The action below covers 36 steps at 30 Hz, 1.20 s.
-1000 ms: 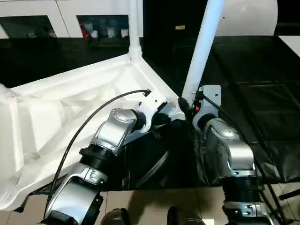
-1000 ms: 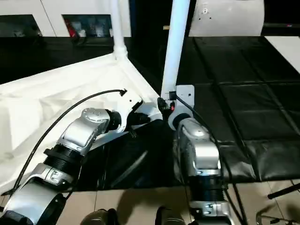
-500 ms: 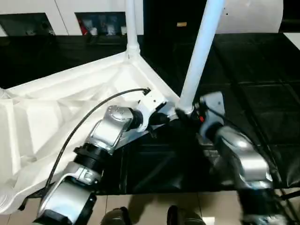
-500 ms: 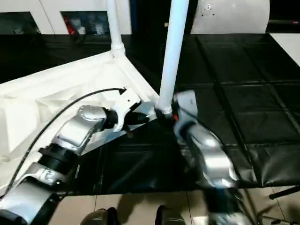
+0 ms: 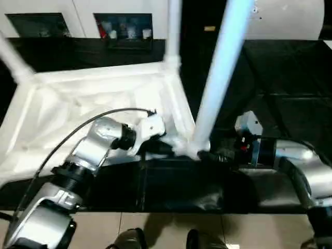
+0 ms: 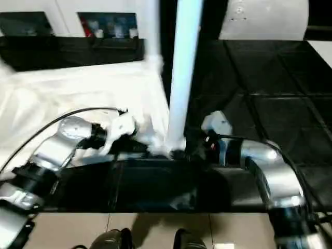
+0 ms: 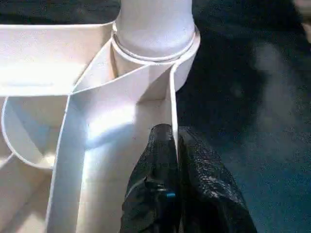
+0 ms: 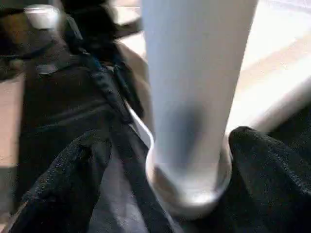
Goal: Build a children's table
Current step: Rotate leg to tighten
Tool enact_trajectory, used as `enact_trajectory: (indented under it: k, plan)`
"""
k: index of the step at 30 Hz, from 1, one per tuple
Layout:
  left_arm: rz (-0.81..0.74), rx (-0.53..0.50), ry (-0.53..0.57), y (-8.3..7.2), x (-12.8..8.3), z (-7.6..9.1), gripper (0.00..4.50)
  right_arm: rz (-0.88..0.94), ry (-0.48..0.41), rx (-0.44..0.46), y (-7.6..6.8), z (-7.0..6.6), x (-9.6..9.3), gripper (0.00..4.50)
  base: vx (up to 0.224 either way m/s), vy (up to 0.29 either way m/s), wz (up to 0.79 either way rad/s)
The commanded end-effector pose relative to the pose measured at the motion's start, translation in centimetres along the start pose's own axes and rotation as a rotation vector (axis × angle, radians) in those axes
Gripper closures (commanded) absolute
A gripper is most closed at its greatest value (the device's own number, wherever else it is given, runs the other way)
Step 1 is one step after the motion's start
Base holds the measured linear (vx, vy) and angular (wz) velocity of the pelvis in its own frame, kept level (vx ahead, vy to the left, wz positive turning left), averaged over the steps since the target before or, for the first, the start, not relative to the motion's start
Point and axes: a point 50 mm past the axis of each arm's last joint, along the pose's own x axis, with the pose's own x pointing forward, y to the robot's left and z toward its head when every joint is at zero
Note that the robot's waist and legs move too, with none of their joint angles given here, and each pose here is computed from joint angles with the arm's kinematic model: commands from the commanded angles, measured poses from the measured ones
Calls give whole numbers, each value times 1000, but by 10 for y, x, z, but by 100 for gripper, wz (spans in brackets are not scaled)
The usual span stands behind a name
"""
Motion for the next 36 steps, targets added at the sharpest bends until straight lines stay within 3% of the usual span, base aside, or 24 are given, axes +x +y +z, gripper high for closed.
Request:
enact_trajectory:
  k: [1, 10, 22, 32, 36]
  plan:
    - [-111, 45, 32, -8, 6, -1, 450, 84, 2, -7, 3, 1, 3, 47, 0, 0, 0]
    - [-198, 89, 32, -14, 2, -1, 450, 239, 35, -20, 2, -1, 14, 118, 0, 0, 0]
    - [-170, 84, 32, -12, -1, -5, 450, 330, 69, -33, 4, -3, 16, 223, 0, 0, 0]
    - [-108, 45, -16, -10, 4, -5, 450, 349, 25, 23, 17, -7, 20, 246, 0, 0, 0]
    - [-22, -31, -93, -4, 12, 5, 450, 219, -41, 89, 24, -8, 31, 246, 0, 0, 0]
